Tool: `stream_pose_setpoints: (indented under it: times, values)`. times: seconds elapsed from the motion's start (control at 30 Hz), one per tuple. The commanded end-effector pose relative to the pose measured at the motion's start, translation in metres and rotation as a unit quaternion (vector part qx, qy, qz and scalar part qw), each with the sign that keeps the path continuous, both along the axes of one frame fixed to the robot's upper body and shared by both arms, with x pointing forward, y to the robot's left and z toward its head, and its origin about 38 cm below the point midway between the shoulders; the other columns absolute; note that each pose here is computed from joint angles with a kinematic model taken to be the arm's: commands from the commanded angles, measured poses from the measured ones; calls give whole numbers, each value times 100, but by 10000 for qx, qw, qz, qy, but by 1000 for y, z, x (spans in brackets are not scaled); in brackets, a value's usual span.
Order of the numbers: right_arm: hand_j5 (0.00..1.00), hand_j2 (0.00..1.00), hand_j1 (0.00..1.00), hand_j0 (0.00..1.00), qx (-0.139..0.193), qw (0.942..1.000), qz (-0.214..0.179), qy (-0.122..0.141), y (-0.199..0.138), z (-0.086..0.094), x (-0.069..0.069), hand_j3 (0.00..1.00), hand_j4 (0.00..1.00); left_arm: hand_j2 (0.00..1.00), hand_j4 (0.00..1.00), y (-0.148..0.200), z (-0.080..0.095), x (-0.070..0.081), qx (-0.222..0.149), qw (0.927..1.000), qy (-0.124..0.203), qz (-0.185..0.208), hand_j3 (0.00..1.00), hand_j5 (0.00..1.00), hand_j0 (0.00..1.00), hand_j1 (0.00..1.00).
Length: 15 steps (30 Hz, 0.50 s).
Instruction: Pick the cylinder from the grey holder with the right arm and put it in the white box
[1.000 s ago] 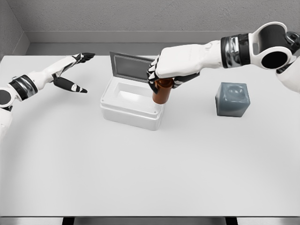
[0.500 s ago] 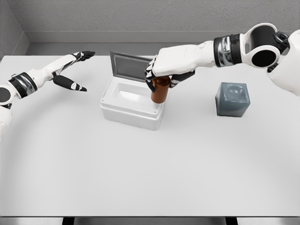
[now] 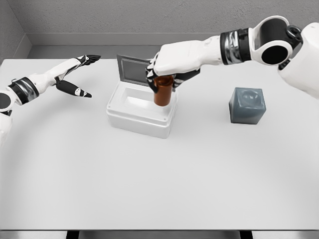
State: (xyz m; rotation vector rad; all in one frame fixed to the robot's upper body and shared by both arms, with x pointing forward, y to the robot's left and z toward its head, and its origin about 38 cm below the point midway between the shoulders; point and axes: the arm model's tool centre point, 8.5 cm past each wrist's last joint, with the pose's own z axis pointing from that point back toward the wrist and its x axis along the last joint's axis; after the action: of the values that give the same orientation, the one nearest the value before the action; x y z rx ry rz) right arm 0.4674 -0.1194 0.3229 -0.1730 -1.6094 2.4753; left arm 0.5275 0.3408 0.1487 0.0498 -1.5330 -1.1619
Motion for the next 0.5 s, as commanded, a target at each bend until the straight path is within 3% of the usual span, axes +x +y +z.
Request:
stream_pose_setpoints:
  times: [0.0,0.3,0.47]
  values:
    - [43,43,43,43,4,10000,-19,51,1,-2,1,43,43,100,100,4,2,0,-21,10000,-10,48,100,100,100,100]
    - [43,43,43,43,-76,9999,-68,126,-1,-11,3,43,43,100,100,4,2,0,-23,10000,-8,45,100,100,100,100]
    - [43,43,43,43,-100,9993,-287,212,-11,-16,13,43,43,100,100,4,2,0,-15,10000,-13,38,100,100,100,100]
